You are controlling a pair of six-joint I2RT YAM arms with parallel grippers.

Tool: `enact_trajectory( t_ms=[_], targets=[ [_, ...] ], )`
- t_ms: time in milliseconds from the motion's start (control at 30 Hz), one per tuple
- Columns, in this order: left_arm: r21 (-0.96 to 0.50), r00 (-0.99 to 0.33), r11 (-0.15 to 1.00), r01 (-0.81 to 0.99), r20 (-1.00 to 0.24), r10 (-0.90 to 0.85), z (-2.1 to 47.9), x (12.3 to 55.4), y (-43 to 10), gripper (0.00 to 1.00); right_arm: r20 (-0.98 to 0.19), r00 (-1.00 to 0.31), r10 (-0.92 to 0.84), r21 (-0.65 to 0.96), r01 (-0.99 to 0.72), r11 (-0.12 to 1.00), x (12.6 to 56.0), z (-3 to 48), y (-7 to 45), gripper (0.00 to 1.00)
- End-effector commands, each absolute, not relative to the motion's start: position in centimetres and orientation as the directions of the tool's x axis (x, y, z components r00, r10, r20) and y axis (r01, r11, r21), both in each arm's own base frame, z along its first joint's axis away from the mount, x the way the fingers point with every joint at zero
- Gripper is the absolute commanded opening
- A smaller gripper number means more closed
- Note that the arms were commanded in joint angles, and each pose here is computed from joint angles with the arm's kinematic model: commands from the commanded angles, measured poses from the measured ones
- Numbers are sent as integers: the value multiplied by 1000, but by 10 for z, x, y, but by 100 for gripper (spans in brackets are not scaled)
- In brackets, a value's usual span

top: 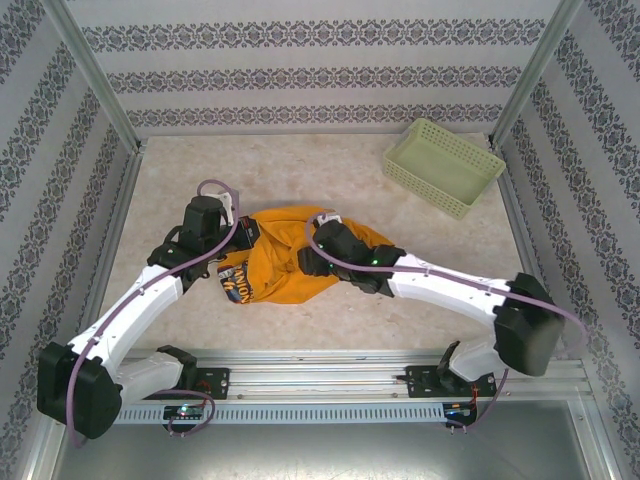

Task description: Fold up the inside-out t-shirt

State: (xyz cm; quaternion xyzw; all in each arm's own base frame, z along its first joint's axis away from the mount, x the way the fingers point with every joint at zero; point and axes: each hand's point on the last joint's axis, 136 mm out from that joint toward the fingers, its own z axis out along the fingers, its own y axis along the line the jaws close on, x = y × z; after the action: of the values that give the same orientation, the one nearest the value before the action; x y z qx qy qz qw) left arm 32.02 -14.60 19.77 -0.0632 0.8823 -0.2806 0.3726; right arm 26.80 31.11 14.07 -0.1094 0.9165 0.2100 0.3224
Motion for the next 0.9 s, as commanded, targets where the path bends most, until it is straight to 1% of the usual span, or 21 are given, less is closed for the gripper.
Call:
enact_trajectory(
  t_ms=[0,100,200,300,367,467,600,733,800,867],
  targets=[
    [-564,-682,818,112,-643,-350,214,325,-144,0,-663,-748,-31,344,-341,875,280,135,329,57],
    [-562,-678,821,107,-645,-353,217,325,-142,0,-664,-745,-69,328,-373,868,288,130,344,54],
    [-560,-672,822,100,-648,-360,220,324,-139,0,-652,-752,-94,289,-362,886,296,120,347,48],
    [-560,-660,824,90,-653,-372,224,325,-134,0,-647,-754,-114,255,-355,899,302,119,344,34],
    [-557,-656,828,72,-652,-381,225,326,-129,0,-675,-728,-119,244,-373,895,303,134,341,18],
    [-546,-642,837,29,-652,-403,224,328,-116,0,-712,-694,-105,231,-373,899,302,166,328,0],
    [-520,-609,853,-52,-660,-440,231,331,-93,0,-749,-659,-64,254,-375,892,294,216,306,0],
    [-531,-554,846,-53,-689,-467,252,332,-81,0,-787,-617,17,352,-427,833,279,274,287,0],
    [-532,-551,846,-47,-693,-466,253,331,-81,0,-787,-615,47,383,-428,819,274,289,277,0],
    [-542,-569,840,-34,-680,-462,247,332,-86,0,-783,-619,65,400,-420,815,272,292,268,0]
  ],
)
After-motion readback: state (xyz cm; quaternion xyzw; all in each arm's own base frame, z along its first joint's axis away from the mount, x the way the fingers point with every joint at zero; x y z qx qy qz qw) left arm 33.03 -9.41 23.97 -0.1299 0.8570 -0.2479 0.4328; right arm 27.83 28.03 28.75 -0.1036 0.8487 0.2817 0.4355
